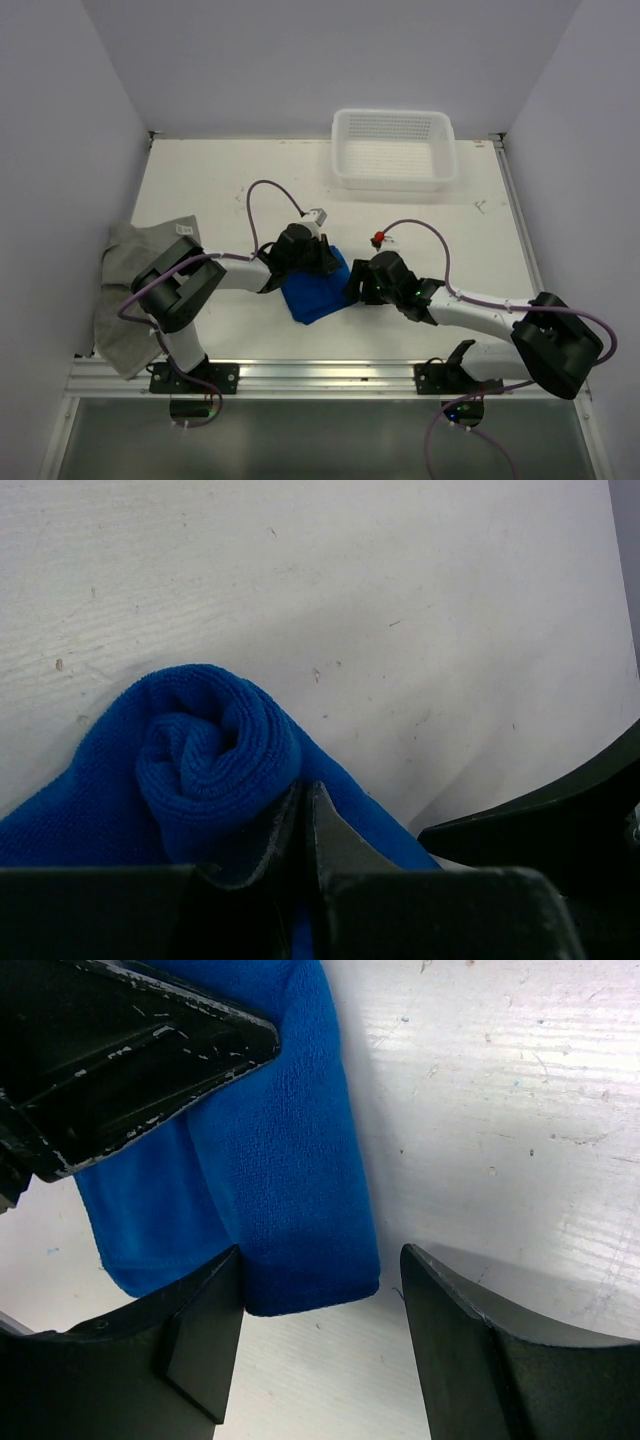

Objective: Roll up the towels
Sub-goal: Roll the towel

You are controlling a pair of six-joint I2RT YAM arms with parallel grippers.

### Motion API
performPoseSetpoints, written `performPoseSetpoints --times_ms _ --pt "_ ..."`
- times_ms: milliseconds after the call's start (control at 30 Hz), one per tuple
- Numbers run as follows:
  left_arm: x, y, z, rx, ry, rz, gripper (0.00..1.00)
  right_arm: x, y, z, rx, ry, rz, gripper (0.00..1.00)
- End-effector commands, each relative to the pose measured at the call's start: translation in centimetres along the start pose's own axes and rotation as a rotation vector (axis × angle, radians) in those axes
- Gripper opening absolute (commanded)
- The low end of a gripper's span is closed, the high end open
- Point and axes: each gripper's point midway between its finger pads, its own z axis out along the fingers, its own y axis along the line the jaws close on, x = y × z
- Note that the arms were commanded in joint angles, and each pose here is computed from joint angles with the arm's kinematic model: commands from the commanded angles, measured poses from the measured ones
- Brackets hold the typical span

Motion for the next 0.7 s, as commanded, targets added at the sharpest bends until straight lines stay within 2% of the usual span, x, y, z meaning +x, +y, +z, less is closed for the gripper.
performPoseSetpoints --times_ms 0,167,200,267,300,467,667 --pt "3.3 4.0 -0.8 -0.141 0.086 0.005 0.09 -0.4 1.0 0.6 -0.062 -0.013 0.035 0.66" --pt "3.4 4.1 -0.8 -0.142 0.087 0.005 0.09 0.3 1.3 1.5 -0.103 0.002 0.044 0.61" --pt "3.5 4.0 -0.8 -0.142 0.088 0.005 0.09 0.4 1.2 1.6 -0.105 0.006 0.035 0.54" --pt "3.5 4.1 -0.8 -0.141 0.090 0.004 0.09 0.5 1.1 1.7 -0.100 0.009 0.018 0.48" --pt "3.5 4.0 -0.8 -0.139 0.090 0.003 0.09 0.5 0.9 1.8 -0.095 0.008 0.008 0.39" --pt "2.6 3.5 -0.7 -0.138 0.074 0.009 0.09 0.0 -0.3 1.3 -0.041 -0.020 -0.078 0.15" --pt "-2.1 0.8 -0.6 -0.097 -0.001 0.023 0.10 -0.8 -0.2 0.3 0.064 -0.070 -0.270 0.02"
